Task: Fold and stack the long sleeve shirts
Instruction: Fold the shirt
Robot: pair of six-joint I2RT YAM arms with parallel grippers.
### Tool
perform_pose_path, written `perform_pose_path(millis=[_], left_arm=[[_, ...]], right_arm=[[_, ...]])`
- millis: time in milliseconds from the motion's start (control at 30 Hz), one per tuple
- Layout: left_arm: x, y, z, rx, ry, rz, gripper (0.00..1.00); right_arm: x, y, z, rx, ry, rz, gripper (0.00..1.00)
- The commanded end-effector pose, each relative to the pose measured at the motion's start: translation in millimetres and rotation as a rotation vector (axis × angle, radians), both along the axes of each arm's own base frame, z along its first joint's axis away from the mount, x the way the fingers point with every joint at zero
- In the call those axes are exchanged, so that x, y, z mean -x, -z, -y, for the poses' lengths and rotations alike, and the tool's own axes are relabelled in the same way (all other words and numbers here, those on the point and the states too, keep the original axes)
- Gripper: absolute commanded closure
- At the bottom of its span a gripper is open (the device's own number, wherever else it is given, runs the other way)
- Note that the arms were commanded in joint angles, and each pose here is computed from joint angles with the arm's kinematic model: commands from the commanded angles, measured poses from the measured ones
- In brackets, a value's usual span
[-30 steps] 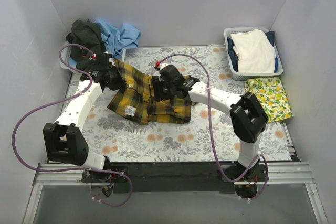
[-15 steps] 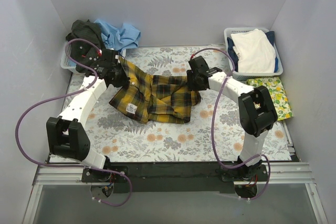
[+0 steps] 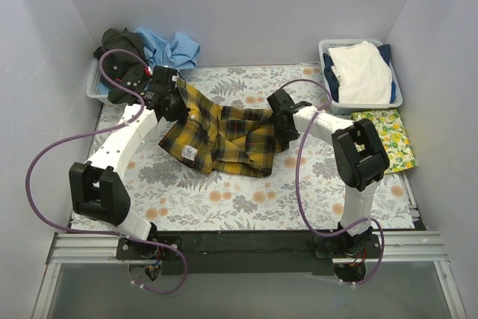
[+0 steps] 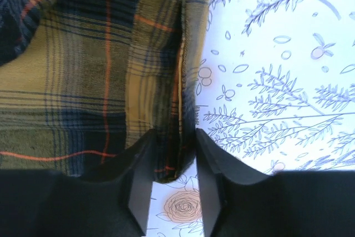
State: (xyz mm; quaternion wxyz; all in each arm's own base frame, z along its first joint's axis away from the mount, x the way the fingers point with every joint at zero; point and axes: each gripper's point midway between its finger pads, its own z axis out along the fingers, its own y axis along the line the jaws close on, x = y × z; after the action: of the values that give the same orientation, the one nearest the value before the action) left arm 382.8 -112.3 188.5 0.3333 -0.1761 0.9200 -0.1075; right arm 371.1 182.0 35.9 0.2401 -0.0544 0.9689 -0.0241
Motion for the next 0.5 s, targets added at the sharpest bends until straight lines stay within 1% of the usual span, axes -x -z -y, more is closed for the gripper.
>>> perform_pose_path(millis=[0,33,67,167,367,467], left_arm=[[-11.6,-24.3,1.4,-0.021,-0.021,0.067,1.00],[-13.6,-26.3,3.1,-0.023,-0.020,0.071,1.00],[-13.7,-27.5,4.9,-0.026,-0.017,0.072,1.00],[-15.8,-30.2,11.8,-0.032,-0.009,0.077,1.00],[-16.4,-30.0,46.5,-0.045,0.041,0.076,1.00],[-9.3,-24.8,82.3,-0.035,0.104,0.065,1.00]], right_arm=[[11.7,14.7,8.0,0.026,0.007,-0.056,0.64],[13.2,16.3,7.6,0.023,0.006,-0.062,0.67],[14.9,17.2,6.5,0.015,0.005,-0.068,0.74],[17.3,15.3,4.3,-0.005,0.005,-0.069,0.78],[20.5,2.7,-7.3,-0.074,-0.006,-0.058,0.80],[22.2,-4.0,-15.6,-0.114,-0.014,-0.053,0.81]])
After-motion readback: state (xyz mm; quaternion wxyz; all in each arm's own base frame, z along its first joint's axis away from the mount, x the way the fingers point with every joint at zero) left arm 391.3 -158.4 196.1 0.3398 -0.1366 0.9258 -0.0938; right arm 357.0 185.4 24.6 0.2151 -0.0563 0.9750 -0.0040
